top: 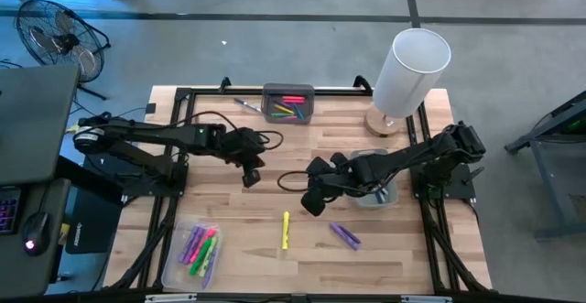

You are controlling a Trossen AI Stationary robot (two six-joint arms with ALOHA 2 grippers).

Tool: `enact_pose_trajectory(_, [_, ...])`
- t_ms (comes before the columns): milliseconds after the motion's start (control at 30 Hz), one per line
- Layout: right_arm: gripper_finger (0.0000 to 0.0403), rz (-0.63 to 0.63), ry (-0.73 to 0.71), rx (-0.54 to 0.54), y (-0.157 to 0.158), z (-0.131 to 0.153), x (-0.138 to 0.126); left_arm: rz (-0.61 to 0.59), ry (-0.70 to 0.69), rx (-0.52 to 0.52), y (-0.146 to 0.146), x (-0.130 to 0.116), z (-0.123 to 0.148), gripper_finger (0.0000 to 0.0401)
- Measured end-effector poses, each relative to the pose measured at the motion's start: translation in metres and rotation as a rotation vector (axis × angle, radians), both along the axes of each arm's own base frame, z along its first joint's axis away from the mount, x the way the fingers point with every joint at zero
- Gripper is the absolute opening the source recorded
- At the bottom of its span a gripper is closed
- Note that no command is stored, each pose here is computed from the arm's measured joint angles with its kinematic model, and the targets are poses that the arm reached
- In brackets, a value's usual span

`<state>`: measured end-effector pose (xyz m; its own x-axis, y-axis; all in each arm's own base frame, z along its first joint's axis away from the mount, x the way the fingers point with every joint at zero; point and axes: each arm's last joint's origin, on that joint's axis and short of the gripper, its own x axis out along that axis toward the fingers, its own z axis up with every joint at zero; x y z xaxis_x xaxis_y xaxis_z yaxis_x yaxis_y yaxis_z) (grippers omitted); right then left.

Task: Pick & Place Markers
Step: Put the brown marker pen into the gray bin

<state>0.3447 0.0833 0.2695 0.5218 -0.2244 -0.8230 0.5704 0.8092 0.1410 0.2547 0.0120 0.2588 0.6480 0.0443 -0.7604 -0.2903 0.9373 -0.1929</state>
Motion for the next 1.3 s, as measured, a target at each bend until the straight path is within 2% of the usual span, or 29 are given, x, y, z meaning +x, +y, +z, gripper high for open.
enact_pose_trajectory(100, [0.0000,0.000,0.007,0.001,-0.002,0.000,0.000,0.001,-0.072,0.004,0.000,0.009,0.001,0.0001])
enact_pose_trajectory(333, [0.0000,0.111,0.050,0.003,0.000,-0.001,-0.001,0.002,-0.265,0.013,0.002,0.035,0.004,0.0001])
enact_pose_trajectory(533, [0.0000,0.159,0.030,-0.058,-0.001,0.001,0.002,0.002,-0.396,0.019,0.002,0.052,0.005,0.0001])
enact_pose_trajectory(667, [0.0000,0.185,-0.029,-0.167,-0.003,0.005,0.008,0.002,-0.413,0.020,0.003,0.061,-0.002,0.0001])
enact_pose_trajectory(733, [0.0000,0.178,-0.057,-0.182,-0.007,0.007,0.011,0.002,-0.420,0.020,0.003,0.063,-0.003,0.0001])
enact_pose_trajectory(1000, [0.0000,0.130,-0.056,-0.157,-0.022,0.007,0.014,0.002,-0.358,0.017,0.003,0.072,-0.022,0.0001])
enact_pose_trajectory(1233, [0.0000,0.146,-0.018,-0.076,-0.012,0.004,0.008,0.002,-0.311,0.015,0.004,0.076,-0.035,0.0001])
enact_pose_trajectory(1300, [0.0000,0.141,0.012,-0.060,-0.003,0.002,0.003,0.003,-0.336,0.016,0.004,0.077,-0.031,0.0001])
